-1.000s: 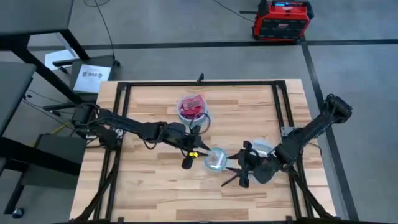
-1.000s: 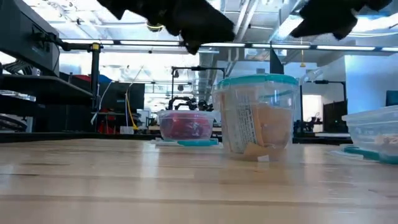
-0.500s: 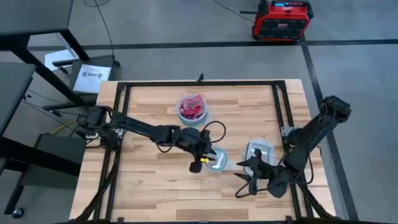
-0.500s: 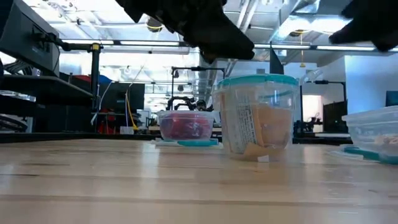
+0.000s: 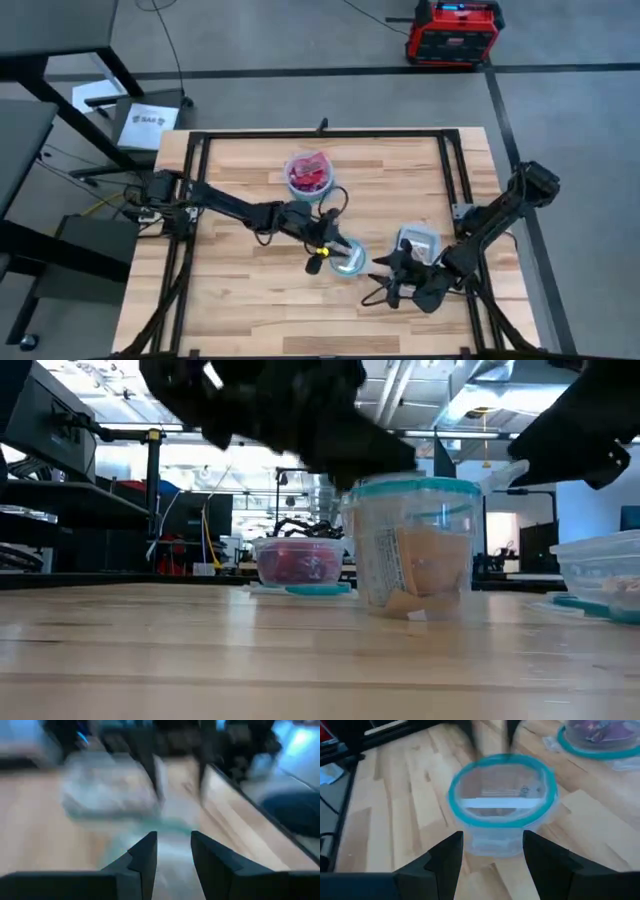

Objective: Sort candy
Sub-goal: Close the small circular transparent bin

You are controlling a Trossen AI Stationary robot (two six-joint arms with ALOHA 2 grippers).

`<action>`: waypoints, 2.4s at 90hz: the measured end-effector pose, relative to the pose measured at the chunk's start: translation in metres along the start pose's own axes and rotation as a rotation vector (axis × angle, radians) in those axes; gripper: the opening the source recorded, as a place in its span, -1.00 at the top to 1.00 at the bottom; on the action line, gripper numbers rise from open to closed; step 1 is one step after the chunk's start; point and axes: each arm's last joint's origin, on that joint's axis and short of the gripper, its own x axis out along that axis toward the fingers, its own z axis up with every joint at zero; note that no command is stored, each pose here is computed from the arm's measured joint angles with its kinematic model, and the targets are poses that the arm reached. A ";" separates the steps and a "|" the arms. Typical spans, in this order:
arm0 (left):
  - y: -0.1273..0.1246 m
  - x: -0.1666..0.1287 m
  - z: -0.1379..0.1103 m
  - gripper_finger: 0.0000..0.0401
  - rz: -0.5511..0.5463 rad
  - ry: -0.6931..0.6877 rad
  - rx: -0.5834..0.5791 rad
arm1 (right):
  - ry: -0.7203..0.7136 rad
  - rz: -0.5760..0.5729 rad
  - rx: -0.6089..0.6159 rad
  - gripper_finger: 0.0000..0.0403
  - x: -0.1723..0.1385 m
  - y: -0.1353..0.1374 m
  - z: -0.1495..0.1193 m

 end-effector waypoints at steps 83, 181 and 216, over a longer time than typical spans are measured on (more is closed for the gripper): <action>0.004 0.020 -0.019 0.47 -0.015 0.047 0.000 | 0.057 0.050 -0.007 0.99 -0.014 0.000 0.049; -0.001 0.043 -0.021 0.47 -0.015 0.093 0.025 | 0.119 -0.071 -0.025 1.00 0.052 -0.004 0.013; -0.003 0.042 -0.018 0.47 -0.033 0.105 -0.003 | 0.205 -0.016 -0.019 1.00 0.056 -0.004 0.009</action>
